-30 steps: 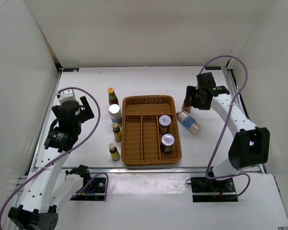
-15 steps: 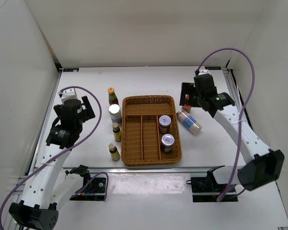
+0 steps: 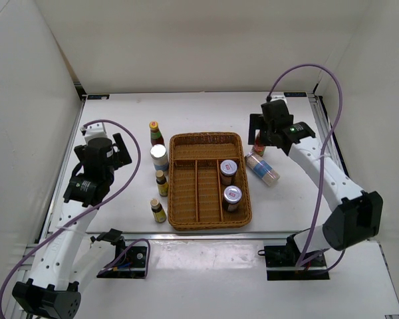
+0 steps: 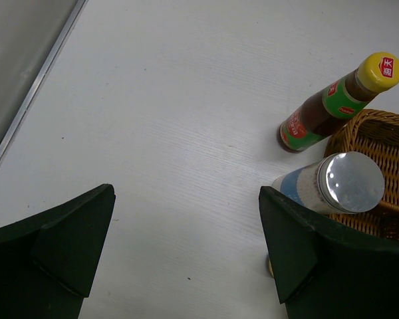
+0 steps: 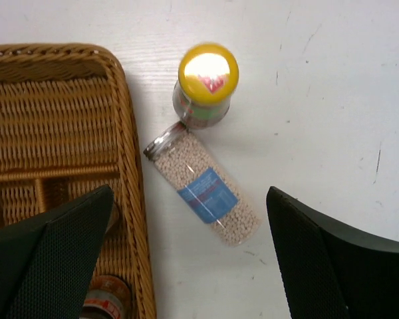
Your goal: Organize the condiment bottles
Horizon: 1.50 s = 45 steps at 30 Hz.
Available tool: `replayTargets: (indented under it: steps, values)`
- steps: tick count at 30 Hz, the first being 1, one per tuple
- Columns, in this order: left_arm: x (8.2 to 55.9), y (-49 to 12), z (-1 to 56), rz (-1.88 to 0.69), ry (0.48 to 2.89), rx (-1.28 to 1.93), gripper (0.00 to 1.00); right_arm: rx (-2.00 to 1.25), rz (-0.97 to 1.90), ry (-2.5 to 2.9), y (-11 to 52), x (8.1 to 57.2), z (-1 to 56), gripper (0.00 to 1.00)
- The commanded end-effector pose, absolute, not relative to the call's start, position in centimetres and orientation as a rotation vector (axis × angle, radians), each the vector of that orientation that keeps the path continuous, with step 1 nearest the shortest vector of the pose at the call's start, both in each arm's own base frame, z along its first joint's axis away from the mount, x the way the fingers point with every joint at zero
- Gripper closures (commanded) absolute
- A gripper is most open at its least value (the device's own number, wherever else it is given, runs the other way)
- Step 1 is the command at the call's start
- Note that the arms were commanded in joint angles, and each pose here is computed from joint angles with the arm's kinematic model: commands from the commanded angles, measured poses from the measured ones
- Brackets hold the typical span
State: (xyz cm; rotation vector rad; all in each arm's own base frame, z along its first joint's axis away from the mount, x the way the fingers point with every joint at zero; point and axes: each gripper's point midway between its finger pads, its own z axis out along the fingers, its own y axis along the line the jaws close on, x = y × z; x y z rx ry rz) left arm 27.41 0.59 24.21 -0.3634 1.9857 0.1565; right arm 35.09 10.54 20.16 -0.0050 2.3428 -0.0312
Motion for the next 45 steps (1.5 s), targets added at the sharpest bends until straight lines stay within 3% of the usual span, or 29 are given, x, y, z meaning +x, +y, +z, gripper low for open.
replayTargets:
  steps: [1,11,14,19,27,29,30,37,40,45]
  values:
    - [27.2,0.4,24.8,0.129,1.96,-0.362,0.0,0.006,-0.072,2.248,10.5,38.0,22.9,0.01]
    - [27.2,0.5,24.9,0.138,1.957,-0.367,0.0,0.086,-0.113,2.31,9.8,41.3,19.4,0.04]
    - [27.2,0.5,24.9,0.138,1.957,-0.367,0.0,0.072,-0.117,2.314,9.7,41.9,18.5,0.09]
    - [27.3,0.5,24.7,0.142,1.966,-0.366,0.0,0.083,-0.131,2.311,9.0,42.7,18.0,0.29]
    - [27.3,0.7,24.7,0.151,1.963,-0.371,0.0,0.095,-0.117,2.317,8.6,44.3,17.3,0.26]
    - [27.3,0.7,24.7,0.152,1.963,-0.371,0.0,0.083,-0.123,2.321,8.6,44.7,17.1,0.3]
    - [27.3,0.7,24.7,0.152,1.963,-0.371,0.0,0.093,-0.129,2.323,8.3,45.0,17.0,0.33]
    - [27.3,0.7,24.7,0.152,1.963,-0.371,0.0,0.084,-0.11,2.332,8.6,44.9,17.1,0.85]
    - [27.3,0.7,24.7,0.152,1.963,-0.371,0.0,0.088,-0.102,2.312,8.5,44.7,18.2,1.0]
    - [27.3,0.7,24.7,0.152,1.963,-0.371,0.0,0.062,-0.068,2.204,9.0,44.9,23.5,1.0]
